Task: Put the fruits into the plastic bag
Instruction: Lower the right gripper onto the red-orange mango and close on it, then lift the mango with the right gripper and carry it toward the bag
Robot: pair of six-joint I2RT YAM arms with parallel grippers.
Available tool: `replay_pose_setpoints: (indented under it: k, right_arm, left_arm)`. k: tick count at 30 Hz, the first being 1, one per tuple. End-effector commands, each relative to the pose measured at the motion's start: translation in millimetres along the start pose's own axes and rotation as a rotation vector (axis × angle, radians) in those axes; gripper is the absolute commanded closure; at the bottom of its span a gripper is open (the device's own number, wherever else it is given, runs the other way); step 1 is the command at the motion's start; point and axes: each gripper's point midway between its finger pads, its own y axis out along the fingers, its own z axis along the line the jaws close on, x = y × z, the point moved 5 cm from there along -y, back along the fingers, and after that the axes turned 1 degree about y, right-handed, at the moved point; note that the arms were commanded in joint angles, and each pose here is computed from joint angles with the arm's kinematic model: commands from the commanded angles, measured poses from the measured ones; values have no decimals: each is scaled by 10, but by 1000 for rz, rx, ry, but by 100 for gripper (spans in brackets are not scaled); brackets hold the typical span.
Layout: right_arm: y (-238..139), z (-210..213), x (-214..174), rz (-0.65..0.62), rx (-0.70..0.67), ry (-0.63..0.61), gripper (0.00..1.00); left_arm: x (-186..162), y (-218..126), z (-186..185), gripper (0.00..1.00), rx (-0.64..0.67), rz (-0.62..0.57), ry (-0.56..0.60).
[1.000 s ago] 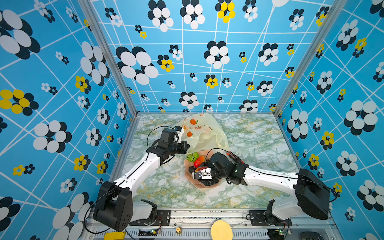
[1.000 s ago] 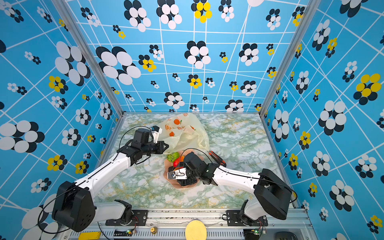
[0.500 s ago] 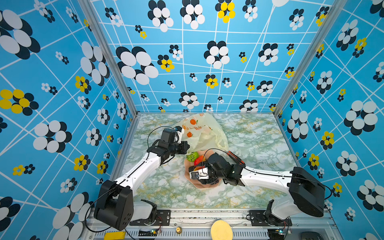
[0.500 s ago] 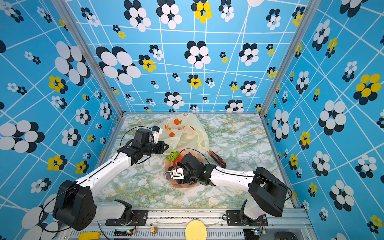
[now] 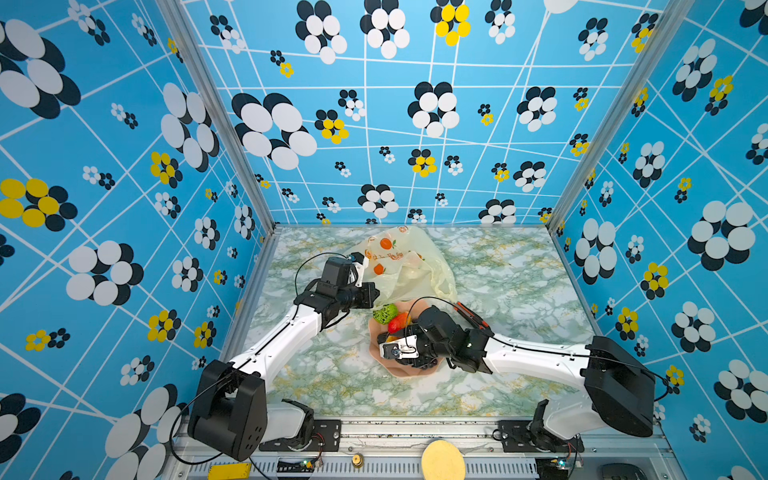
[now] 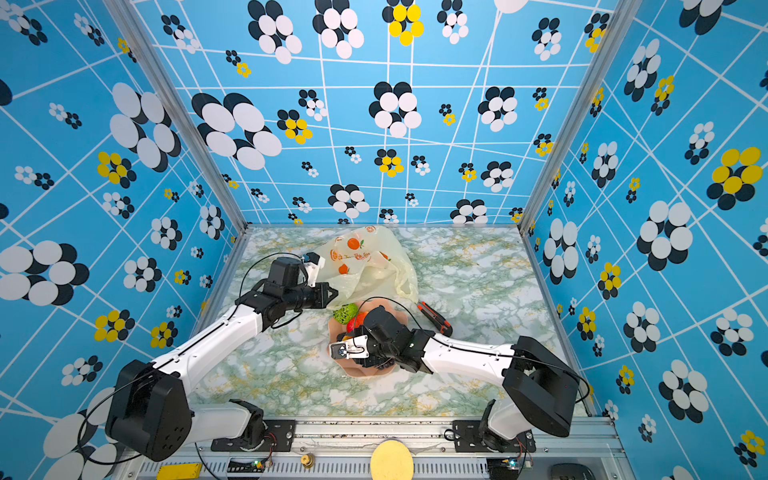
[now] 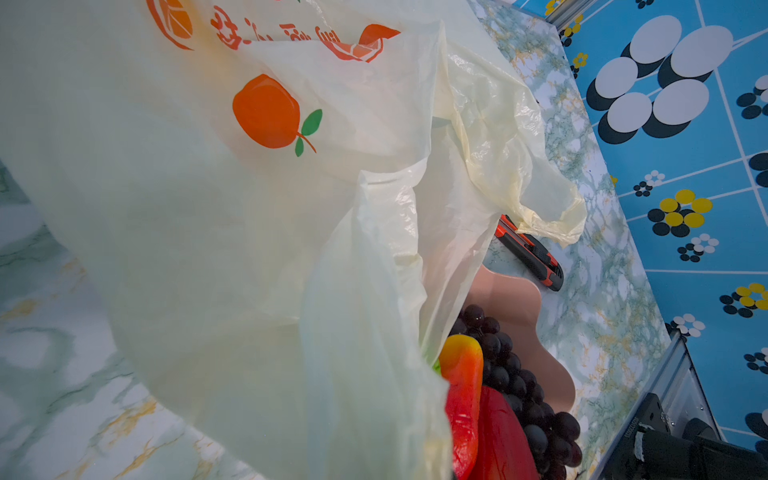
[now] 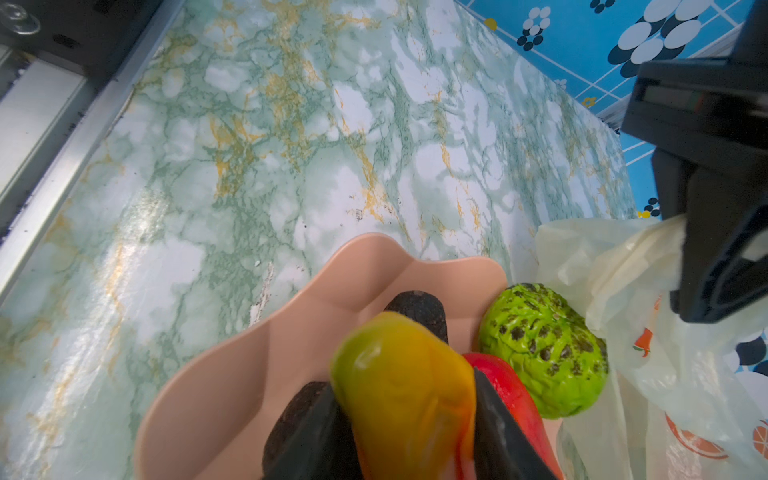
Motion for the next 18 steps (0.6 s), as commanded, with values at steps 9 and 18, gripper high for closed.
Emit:
replay_pose_setpoints:
  k: [9,18]
  right_arm:
    - [-252,48,-4,-27,-34,108,60]
    - [-526,-290,127,-221,-165,333,61]
  left_arm:
    - [62,57,-66,100,-29,1,8]
    - [88,37,-88,100,-32,-9,6]
